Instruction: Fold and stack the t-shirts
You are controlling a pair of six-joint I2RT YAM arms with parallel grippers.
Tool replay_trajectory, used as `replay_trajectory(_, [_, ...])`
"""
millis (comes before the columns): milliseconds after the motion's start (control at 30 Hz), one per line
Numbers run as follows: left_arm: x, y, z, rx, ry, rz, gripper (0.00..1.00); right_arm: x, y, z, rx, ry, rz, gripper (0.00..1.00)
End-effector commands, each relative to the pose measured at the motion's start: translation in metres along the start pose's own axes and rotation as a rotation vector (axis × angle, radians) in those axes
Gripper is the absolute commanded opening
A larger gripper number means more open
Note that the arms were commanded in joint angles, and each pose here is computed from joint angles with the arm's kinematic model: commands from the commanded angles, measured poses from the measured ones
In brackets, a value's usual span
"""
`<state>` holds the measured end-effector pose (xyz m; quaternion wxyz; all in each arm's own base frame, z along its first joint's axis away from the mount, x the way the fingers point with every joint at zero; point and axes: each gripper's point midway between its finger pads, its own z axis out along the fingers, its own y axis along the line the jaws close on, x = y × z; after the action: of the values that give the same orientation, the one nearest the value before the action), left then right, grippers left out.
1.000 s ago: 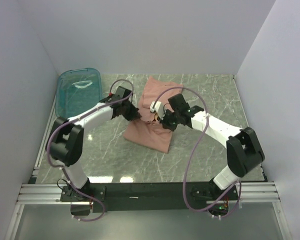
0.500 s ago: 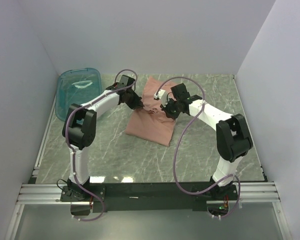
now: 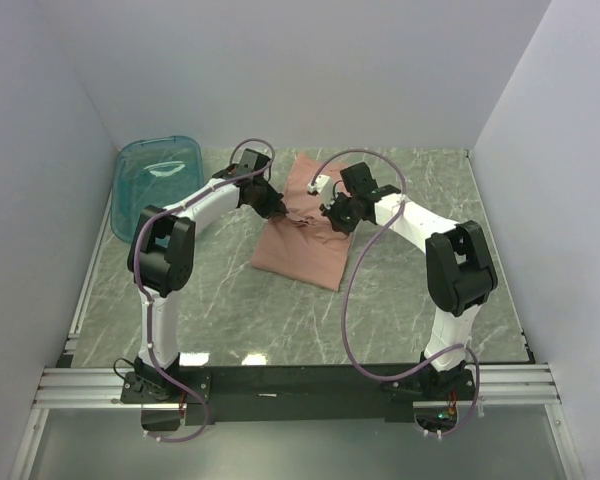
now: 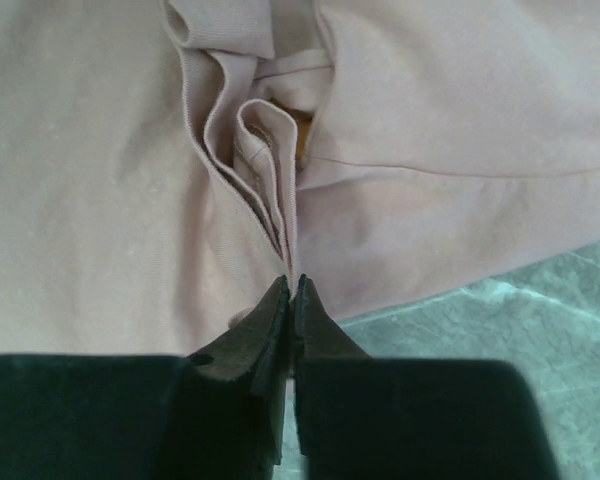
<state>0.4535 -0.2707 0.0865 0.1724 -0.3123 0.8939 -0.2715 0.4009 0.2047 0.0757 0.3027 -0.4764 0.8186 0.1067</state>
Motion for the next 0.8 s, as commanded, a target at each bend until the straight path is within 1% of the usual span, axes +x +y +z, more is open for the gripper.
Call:
replay_trajectory(0, [-0.012,-0.014,-0.004,0.039,-0.024,0.006,0.02,-0.02,-0.022,-0.005,0.074,-0.037,0.007,0.09])
replay_trajectory(33, [-0.012,-0.016,-0.005,0.051,-0.02,0.008,0.11,-0.02,-0.024,-0.004,0.085,-0.034,0.015,0.17])
replay_trajectory(67, [-0.016,-0.019,-0.006,0.063,-0.02,0.013,0.24,-0.022,-0.029,-0.005,0.106,-0.041,0.022,0.26])
replay_trajectory(100, [-0.02,-0.02,-0.008,0.066,-0.031,0.009,0.49,-0.023,-0.035,-0.008,0.144,-0.037,0.041,0.43])
replay_trajectory(133, [-0.024,-0.022,-0.013,0.071,-0.042,0.011,0.58,-0.024,-0.041,-0.011,0.17,-0.042,0.055,0.52])
replay_trajectory(200, [-0.033,-0.034,-0.025,0.1,-0.08,0.037,0.7,-0.031,-0.056,-0.02,0.234,-0.071,0.096,0.69])
replay_trajectory(233, [-0.04,-0.043,-0.039,0.127,-0.114,0.06,0.72,-0.036,-0.061,-0.028,0.252,-0.091,0.109,0.71])
replay_trajectory(300, [-0.048,-0.057,-0.058,0.179,-0.161,0.101,0.73,-0.039,-0.071,-0.042,0.253,-0.115,0.154,0.76])
replay_trajectory(333, [-0.051,-0.065,-0.078,0.211,-0.195,0.145,0.74,-0.044,-0.07,-0.05,0.233,-0.138,0.159,0.77])
replay_trajectory(367, [-0.052,-0.07,-0.088,0.239,-0.218,0.179,0.74,-0.051,-0.057,-0.053,0.139,-0.185,0.149,0.77])
replay_trajectory(400, [-0.051,-0.069,-0.097,0.251,-0.228,0.206,0.73,-0.042,-0.044,-0.056,0.054,-0.182,0.113,0.78])
replay_trajectory(433, [-0.044,-0.062,-0.111,0.254,-0.233,0.234,0.74,-0.045,-0.029,-0.066,-0.011,-0.208,0.066,0.78])
replay_trajectory(467, [-0.041,-0.054,-0.116,0.245,-0.233,0.244,0.74,-0.04,0.008,-0.071,-0.182,-0.227,0.026,0.78])
replay_trajectory(500, [-0.034,-0.042,-0.119,0.222,-0.22,0.248,0.73,-0.023,0.029,-0.069,-0.263,-0.223,-0.105,0.78])
replay_trajectory(533, [-0.029,-0.037,-0.133,0.226,-0.222,0.245,0.73,-0.021,0.049,-0.078,-0.306,-0.242,-0.168,0.78])
replay_trajectory(567, [-0.013,-0.006,-0.122,0.165,-0.175,0.228,0.73,-0.017,0.064,-0.078,-0.333,-0.251,-0.22,0.78])
replay_trajectory(600, [0.001,0.009,-0.122,0.148,-0.136,0.216,0.72,0.003,0.082,-0.079,-0.326,-0.226,-0.258,0.78])
replay_trajectory(633, [0.019,0.038,-0.123,0.109,-0.099,0.17,0.72,0.005,0.105,-0.075,-0.335,-0.211,-0.314,0.78])
replay_trajectory(667, [0.031,0.053,-0.122,0.091,-0.077,0.146,0.72,0.001,0.11,-0.07,-0.286,-0.227,-0.36,0.78])
replay_trajectory(700, [0.046,0.064,-0.123,0.081,-0.05,0.13,0.72,0.03,0.116,-0.059,-0.221,-0.132,-0.328,0.79])
replay_trajectory(733, [0.062,0.086,-0.124,0.057,-0.03,0.06,0.72,0.022,0.136,-0.059,-0.197,-0.147,-0.382,0.79])
replay_trajectory(767, [0.072,0.096,-0.123,0.045,-0.02,0.03,0.72,0.029,0.142,-0.052,-0.159,-0.143,-0.357,0.8])
